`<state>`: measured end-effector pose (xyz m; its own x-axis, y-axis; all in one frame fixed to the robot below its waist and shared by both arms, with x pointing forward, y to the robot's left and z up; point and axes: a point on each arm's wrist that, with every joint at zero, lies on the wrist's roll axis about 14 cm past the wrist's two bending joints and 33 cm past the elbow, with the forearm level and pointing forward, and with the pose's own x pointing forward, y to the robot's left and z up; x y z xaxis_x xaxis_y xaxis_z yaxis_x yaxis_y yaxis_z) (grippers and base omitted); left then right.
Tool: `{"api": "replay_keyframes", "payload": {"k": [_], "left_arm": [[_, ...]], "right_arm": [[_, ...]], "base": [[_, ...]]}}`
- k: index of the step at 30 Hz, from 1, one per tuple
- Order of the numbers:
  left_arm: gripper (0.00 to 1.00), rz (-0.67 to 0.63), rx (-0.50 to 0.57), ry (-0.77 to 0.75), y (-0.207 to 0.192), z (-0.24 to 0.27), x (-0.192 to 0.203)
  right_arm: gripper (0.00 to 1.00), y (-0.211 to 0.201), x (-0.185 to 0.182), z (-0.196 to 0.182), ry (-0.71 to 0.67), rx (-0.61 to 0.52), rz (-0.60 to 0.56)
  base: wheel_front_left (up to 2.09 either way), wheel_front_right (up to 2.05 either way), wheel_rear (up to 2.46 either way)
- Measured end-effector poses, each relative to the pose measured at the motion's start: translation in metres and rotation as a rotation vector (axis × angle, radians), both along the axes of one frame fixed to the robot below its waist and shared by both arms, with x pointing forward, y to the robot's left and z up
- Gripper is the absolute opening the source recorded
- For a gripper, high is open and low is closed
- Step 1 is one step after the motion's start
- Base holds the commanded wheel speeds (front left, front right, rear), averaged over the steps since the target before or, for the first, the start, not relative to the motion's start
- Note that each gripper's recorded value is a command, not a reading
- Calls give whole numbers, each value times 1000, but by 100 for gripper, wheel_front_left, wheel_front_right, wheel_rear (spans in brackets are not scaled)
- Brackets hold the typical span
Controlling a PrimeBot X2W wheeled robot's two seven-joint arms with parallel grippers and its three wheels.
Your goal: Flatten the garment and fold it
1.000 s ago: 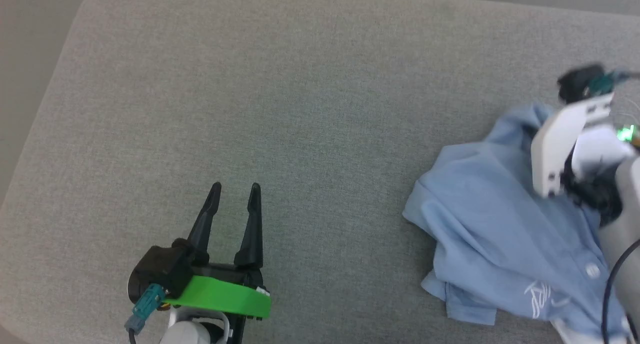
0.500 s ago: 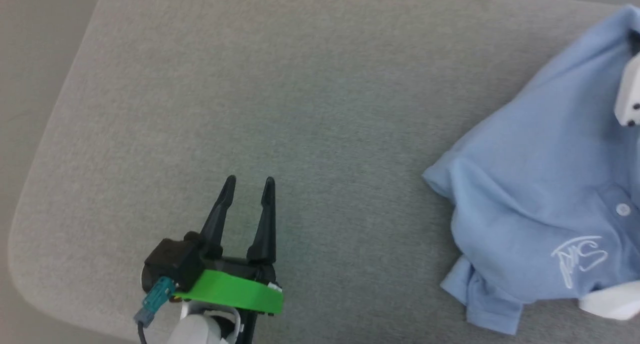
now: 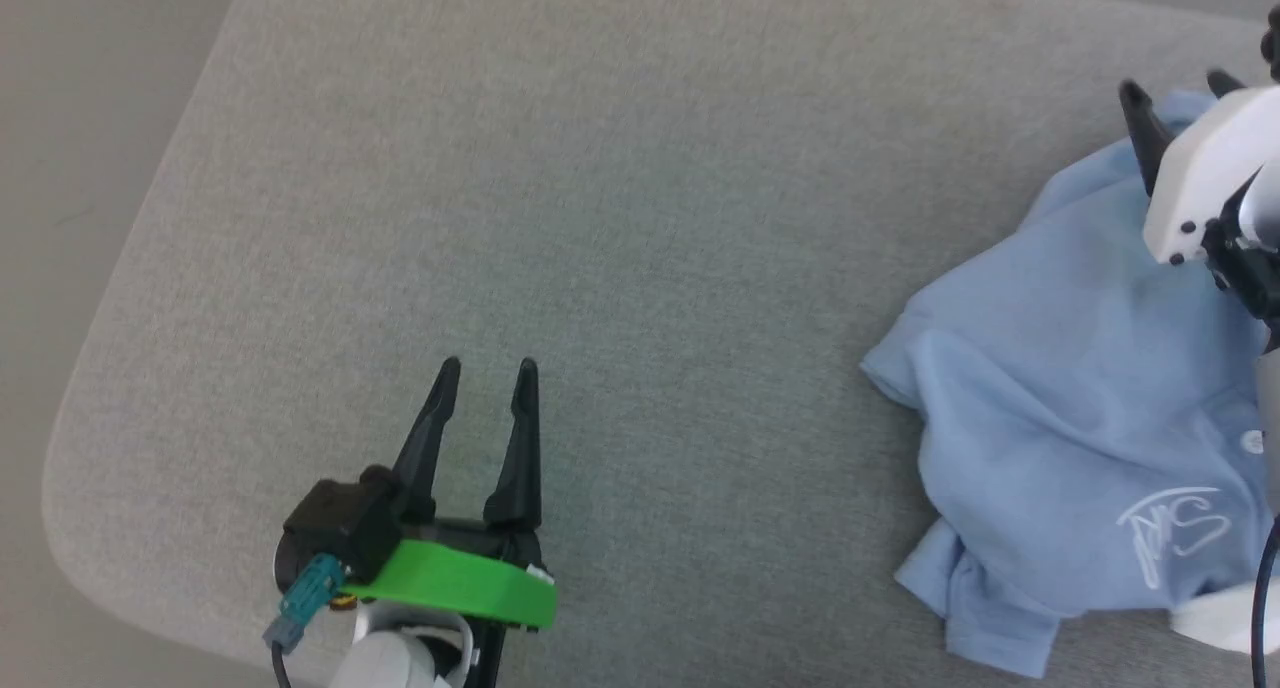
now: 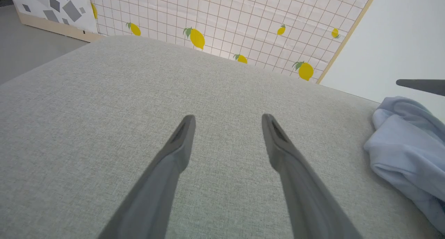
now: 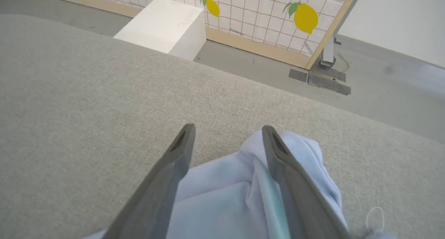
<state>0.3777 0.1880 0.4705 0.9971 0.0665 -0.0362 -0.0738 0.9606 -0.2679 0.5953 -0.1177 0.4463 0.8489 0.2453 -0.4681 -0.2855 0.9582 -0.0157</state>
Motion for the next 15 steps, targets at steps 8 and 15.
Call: {"api": "replay_keyframes", "payload": {"k": [8,15], "left_arm": [[100,-14,1,-43,-5,15,-15],[100,-51,-7,-65,-15,21,-23]], "right_arm": [[100,-23,-41,83,-259,82,-28],[100,-68,-124,91,-393,134,-198]], "base": [[0,0,0],[0,0,0]]}}
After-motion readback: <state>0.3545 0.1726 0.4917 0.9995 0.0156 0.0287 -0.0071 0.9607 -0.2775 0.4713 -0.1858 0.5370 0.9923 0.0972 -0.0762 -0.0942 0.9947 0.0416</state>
